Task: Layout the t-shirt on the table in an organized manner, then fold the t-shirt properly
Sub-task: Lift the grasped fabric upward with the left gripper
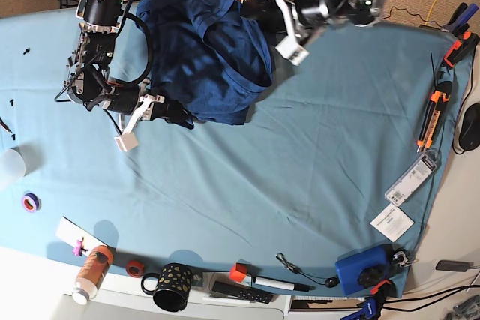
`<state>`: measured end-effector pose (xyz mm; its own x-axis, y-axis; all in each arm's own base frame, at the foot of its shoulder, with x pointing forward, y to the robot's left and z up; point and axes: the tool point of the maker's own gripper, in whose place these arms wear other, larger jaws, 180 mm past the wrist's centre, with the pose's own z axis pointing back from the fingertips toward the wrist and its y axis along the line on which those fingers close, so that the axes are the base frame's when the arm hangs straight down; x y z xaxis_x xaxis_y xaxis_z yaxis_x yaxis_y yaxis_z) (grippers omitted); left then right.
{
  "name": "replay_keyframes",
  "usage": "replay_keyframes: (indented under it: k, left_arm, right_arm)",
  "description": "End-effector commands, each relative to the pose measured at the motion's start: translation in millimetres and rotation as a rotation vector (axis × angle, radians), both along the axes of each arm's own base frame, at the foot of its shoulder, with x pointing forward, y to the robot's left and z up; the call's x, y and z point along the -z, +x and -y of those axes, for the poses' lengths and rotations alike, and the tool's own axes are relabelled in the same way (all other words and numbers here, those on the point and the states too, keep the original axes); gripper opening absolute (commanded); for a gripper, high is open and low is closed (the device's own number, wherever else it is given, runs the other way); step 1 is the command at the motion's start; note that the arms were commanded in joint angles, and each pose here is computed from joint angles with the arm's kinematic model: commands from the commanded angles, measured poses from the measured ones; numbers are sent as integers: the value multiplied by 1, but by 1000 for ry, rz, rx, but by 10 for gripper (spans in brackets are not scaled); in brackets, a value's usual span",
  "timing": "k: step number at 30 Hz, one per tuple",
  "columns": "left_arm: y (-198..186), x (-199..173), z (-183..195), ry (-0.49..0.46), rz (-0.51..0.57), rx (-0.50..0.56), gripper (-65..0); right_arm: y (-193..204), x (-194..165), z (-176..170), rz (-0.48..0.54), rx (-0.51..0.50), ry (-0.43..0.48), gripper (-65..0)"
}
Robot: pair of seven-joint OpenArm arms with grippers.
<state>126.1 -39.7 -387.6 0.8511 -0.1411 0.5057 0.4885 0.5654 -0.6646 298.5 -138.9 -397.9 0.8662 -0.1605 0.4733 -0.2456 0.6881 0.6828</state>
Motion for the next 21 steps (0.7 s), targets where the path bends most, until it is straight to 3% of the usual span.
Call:
replay_keyframes:
  k: [1,7,17,19,21]
  left_arm:
    - [-9,12,-2,41,-36,21,-263]
    - [-10,33,8,10,-124,42,-263]
    - [-8,33,13,16,-143,83,-281]
    - [-15,37,10,49,-178,114,-398]
    - [-17,40,7,67,-192,119,-609]
  right_arm:
    - [-9,10,12,-52,-15,-63,-650]
    - [-9,10,11,-45,-22,-65,-650]
    - [-9,9,11,-42,-25,-65,-650]
    - [-8,9,11,-41,-25,-64,-650]
    - [-8,8,10,-37,-23,-56,-650]
